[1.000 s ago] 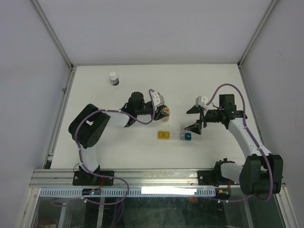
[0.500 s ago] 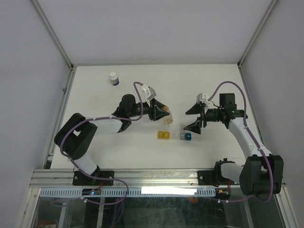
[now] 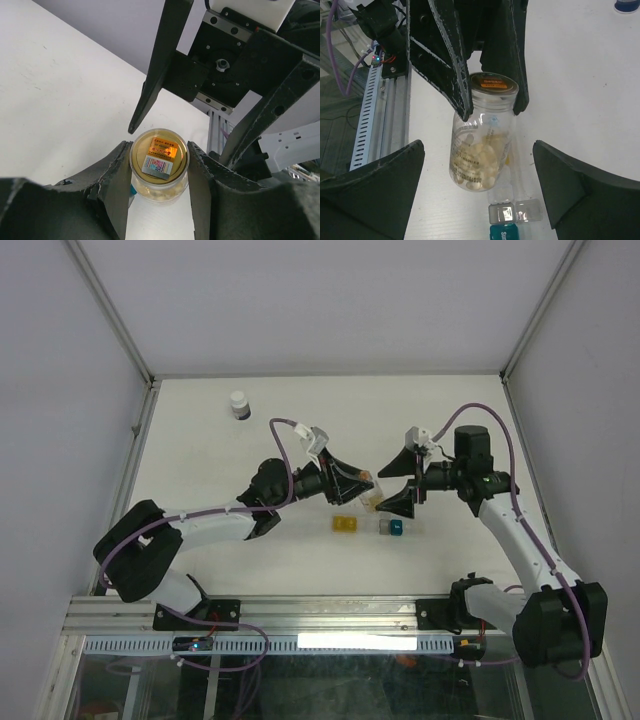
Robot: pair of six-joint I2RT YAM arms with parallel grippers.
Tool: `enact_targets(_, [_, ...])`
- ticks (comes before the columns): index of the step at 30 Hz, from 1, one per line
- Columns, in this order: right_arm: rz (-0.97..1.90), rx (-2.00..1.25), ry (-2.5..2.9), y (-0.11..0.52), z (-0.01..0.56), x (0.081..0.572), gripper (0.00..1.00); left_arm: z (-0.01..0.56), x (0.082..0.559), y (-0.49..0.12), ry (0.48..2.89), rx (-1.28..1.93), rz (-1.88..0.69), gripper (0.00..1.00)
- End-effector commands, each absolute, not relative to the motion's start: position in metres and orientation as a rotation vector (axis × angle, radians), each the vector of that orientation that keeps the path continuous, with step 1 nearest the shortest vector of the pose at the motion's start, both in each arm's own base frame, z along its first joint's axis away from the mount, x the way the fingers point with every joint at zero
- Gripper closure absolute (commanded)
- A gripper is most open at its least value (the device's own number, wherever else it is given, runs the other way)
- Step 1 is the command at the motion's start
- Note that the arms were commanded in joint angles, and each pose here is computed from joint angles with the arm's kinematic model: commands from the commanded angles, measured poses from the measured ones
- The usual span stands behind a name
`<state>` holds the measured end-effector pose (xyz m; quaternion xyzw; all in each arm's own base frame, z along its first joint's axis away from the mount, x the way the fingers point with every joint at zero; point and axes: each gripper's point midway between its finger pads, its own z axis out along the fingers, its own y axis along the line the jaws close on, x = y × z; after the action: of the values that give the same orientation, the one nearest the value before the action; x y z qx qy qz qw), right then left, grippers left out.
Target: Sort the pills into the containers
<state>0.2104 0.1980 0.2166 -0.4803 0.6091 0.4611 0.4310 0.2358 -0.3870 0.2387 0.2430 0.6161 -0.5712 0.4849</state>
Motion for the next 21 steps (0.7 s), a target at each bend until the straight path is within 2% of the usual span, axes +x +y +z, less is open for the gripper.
enact_targets(1, [1.116,-1.207,1.475,0.208,0.227,0.215,0.08,0.284,0.242,-0.383,1.402,0.429,-1.400,1.00])
enact_targets(21, [1.117,-1.127,1.525,0.229,0.215,0.225,0.16,0.308,0.237,-0.391,1.362,0.311,-1.442,1.00])
